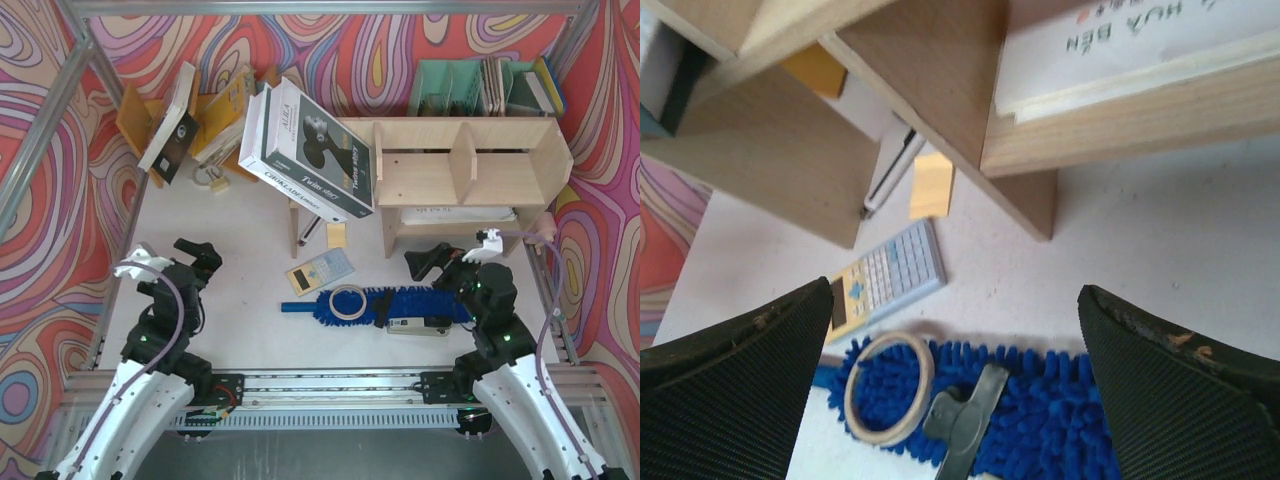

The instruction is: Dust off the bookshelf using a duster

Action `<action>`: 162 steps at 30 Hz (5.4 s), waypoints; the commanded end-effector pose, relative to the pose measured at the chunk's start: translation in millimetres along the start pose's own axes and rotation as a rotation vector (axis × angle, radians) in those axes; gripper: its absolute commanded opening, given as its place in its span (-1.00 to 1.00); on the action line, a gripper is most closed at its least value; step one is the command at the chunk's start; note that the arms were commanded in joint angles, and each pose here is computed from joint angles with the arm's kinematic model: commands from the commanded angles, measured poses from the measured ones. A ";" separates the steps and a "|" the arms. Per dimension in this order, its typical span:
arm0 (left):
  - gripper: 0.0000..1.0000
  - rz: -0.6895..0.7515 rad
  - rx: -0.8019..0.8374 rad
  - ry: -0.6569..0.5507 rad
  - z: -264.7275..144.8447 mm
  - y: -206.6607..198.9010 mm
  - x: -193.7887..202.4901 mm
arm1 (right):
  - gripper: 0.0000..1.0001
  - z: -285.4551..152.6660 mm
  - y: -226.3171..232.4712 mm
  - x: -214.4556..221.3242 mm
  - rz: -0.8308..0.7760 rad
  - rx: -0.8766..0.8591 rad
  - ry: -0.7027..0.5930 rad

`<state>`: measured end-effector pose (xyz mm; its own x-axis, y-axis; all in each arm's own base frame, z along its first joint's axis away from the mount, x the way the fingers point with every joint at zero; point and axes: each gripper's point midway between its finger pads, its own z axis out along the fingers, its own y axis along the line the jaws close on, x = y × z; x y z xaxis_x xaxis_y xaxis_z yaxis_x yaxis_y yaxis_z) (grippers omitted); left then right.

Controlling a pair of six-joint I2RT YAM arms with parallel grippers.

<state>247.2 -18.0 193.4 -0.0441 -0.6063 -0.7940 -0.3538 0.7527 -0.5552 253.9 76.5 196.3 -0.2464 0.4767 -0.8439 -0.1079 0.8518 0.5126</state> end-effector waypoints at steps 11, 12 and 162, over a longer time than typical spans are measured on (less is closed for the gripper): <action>0.97 0.117 -0.042 0.329 -18.0 -5.0 40.3 | 0.71 -22.9 -20.6 26.9 0.064 0.288 0.308; 0.97 0.125 -0.037 0.345 -18.3 -6.2 42.8 | 0.69 -25.1 -23.5 31.3 0.072 0.320 0.325; 0.97 0.064 0.008 0.364 -25.6 6.0 63.2 | 0.05 58.3 -11.9 118.6 0.029 0.732 0.298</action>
<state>221.8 -58.0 155.9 -0.3783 -0.6077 -0.6982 -0.3219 0.7936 -0.5163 280.0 138.2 68.1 -0.5198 0.5058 -0.6885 0.5374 0.8200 0.1967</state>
